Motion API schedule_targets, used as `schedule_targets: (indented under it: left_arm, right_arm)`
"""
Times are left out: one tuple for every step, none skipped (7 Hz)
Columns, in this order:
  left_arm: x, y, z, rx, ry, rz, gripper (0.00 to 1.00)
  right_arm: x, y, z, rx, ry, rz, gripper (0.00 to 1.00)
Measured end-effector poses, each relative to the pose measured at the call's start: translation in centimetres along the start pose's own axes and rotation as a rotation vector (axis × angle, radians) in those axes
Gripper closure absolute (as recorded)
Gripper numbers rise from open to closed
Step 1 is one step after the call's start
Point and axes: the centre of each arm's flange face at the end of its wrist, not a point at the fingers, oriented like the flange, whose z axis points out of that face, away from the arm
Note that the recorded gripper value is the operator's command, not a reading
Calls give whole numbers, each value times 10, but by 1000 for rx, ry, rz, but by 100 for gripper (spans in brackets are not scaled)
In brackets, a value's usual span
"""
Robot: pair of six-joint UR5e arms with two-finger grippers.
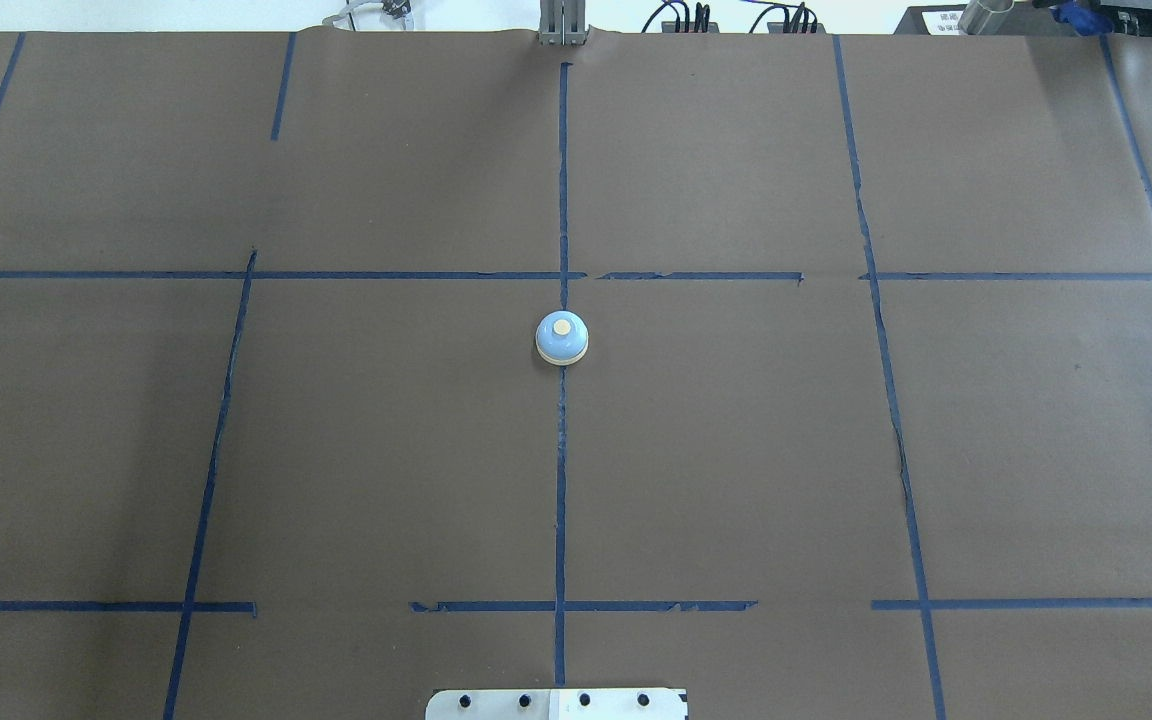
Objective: Place and press bell with both arms
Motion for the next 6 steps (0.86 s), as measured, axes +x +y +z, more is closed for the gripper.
schedule_targets:
  left_arm:
    - [2, -2, 0, -1, -1, 3, 0]
    - [4, -3, 1, -4, -1, 7, 0]
    - [5, -2, 2, -8, -1, 10, 0]
    - [6, -1, 3, -13, 0, 12, 0]
    - [7, -1, 4, -24, 1, 3, 0]
    - [8, 0, 5, -49, 2, -21, 0]
  right_arm:
    - [-1, 0, -1, 2, -1, -2, 0]
    - [-3, -1, -2, 5, -9, -5, 0]
    - [-8, -4, -5, 14, -34, -12, 0]
    - [-20, -11, -15, 30, -58, -18, 0]
    - [-34, -24, -29, 44, -57, -14, 0]
    - [-43, -37, -39, 45, -38, 0, 0]
